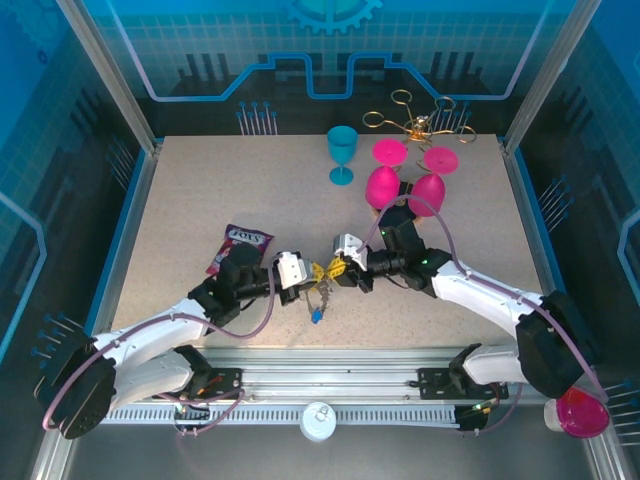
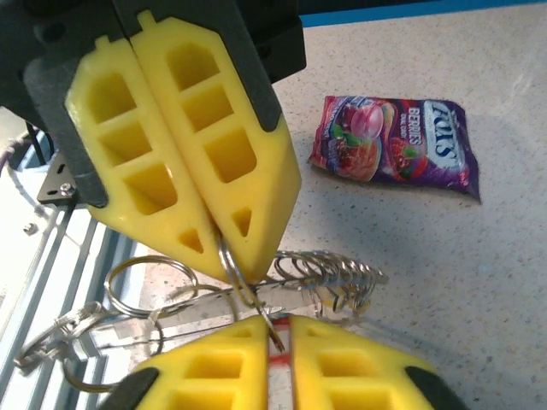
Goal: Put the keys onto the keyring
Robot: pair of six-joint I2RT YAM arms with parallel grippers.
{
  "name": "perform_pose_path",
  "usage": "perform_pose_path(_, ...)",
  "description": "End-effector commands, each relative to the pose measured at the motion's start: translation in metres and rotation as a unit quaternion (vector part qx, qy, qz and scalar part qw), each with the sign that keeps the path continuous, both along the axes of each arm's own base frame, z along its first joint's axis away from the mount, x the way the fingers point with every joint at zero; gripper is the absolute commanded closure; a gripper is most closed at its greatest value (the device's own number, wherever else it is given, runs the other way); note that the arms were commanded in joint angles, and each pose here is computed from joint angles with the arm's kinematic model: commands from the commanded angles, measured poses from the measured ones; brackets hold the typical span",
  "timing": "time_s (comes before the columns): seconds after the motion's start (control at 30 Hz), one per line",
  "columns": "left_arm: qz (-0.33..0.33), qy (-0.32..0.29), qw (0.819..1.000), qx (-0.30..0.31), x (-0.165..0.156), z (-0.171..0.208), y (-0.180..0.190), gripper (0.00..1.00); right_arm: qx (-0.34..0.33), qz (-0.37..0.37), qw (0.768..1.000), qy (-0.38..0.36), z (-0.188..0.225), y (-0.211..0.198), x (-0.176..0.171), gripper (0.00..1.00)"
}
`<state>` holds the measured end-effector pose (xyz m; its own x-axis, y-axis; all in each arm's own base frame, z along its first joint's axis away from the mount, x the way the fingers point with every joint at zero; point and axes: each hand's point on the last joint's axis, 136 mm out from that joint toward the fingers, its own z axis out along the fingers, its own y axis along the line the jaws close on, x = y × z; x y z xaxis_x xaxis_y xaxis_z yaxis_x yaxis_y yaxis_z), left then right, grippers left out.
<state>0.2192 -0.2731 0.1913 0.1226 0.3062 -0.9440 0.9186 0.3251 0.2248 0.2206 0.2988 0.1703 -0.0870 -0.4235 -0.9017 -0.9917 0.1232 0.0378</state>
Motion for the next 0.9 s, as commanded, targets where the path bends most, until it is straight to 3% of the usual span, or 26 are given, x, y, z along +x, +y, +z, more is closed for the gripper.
perform_pose_path(0.0, -0.025, -0.037, 0.998, -0.048, -0.007, 0.031, -0.005, 1.0, 0.027, -0.004, 0.999, -0.021, 0.022, 0.001, 0.003, 0.76)
perform_pose_path(0.17, -0.022, -0.031, 0.998, -0.046, -0.006, 0.026, -0.003, 1.0, 0.05, 0.001, 0.998, -0.042, 0.036, -0.002, -0.001, 0.73)
perform_pose_path(0.57, -0.021, -0.024, 0.998, -0.046, -0.004, 0.023, -0.004, 1.0, 0.072, 0.019, 0.996, -0.058, 0.044, 0.003, -0.005, 0.78)
perform_pose_path(0.63, -0.018, -0.025, 0.999, -0.045, -0.002, 0.022, -0.003, 1.0, 0.056, -0.004, 0.996, -0.07, 0.04, -0.002, 0.002, 0.75)
perform_pose_path(0.77, -0.01, -0.034, 0.999, -0.038, -0.001, 0.022, -0.001, 1.0, -0.035, -0.121, 0.983, -0.137, 0.013, -0.032, 0.038, 0.77)
perform_pose_path(0.87, -0.009, -0.036, 0.999, -0.029, -0.001, 0.021, 0.0, 1.0, -0.07, -0.134, 0.977, -0.151, 0.005, -0.045, 0.039, 0.78)
